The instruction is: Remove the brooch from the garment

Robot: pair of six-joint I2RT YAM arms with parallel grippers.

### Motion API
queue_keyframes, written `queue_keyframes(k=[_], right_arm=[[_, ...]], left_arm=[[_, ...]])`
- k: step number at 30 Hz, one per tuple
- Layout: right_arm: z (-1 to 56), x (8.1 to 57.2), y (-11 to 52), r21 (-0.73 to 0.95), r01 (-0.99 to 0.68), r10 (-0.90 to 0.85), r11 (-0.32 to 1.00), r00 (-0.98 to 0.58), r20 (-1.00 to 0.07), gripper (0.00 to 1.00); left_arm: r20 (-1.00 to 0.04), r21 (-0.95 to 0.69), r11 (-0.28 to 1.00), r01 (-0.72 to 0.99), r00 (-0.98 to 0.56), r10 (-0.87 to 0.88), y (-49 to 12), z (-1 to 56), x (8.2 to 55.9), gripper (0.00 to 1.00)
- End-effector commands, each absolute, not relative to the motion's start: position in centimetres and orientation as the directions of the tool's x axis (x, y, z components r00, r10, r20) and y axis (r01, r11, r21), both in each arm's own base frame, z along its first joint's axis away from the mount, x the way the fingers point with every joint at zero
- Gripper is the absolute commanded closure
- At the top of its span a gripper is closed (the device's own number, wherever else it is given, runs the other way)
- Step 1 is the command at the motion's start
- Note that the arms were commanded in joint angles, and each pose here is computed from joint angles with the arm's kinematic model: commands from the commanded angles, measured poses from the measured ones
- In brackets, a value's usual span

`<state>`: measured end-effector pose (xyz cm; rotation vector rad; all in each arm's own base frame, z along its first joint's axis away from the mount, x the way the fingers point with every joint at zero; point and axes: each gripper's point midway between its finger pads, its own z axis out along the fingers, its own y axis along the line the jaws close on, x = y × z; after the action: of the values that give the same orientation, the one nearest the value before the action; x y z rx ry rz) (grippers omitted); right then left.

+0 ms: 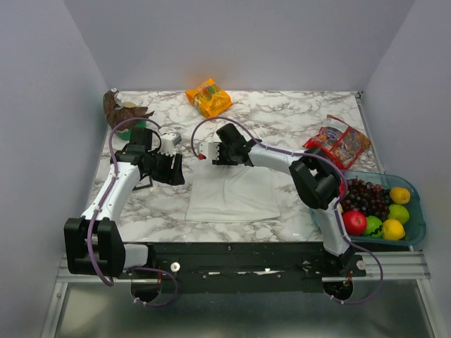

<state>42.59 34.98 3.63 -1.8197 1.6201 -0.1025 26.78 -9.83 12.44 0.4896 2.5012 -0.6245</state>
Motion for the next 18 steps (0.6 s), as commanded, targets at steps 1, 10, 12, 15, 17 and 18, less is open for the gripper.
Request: queue_keyframes(k=[1,10,12,15,17,18], right_arm=[[6.1,43.7,35.5,-0.573,-0.816,-0.896,0.072,0.200,-0.397,0.53],[7.6,43.1,37.5,-0.476,-0.866,-0.843,0.153,0.137,-0.521,0.53],[7.6,42.9,37.9,-0.452,-0.876,-0.831,0.170,0.119,-0.543,0.53],[6.5,43.0,37.9,-0.445,-0.879,-0.840,0.170,0.106,-0.531,0.53],[5.4,43.2,37.5,-0.448,-0.877,-0.855,0.173,0.092,-0.510,0.53],[5.2,43.3,37.5,-0.449,-0.876,-0.859,0.174,0.088,-0.504,0.53]], left_arm=[[-0.561,-0.353,0.817,0.455,-0.802,0.204,-10.1,12.4,27.1,0.34],[-0.542,-0.373,0.812,0.449,-0.816,0.202,-10.3,11.9,26.9,0.34],[-0.540,-0.374,0.813,0.447,-0.817,0.201,-10.3,11.9,26.9,0.34],[-0.538,-0.378,0.813,0.444,-0.819,0.197,-10.4,11.9,27.1,0.34],[-0.541,-0.378,0.813,0.443,-0.818,0.194,-10.4,12.0,27.2,0.34],[-0.539,-0.376,0.815,0.441,-0.819,0.195,-10.4,11.9,27.3,0.34]])
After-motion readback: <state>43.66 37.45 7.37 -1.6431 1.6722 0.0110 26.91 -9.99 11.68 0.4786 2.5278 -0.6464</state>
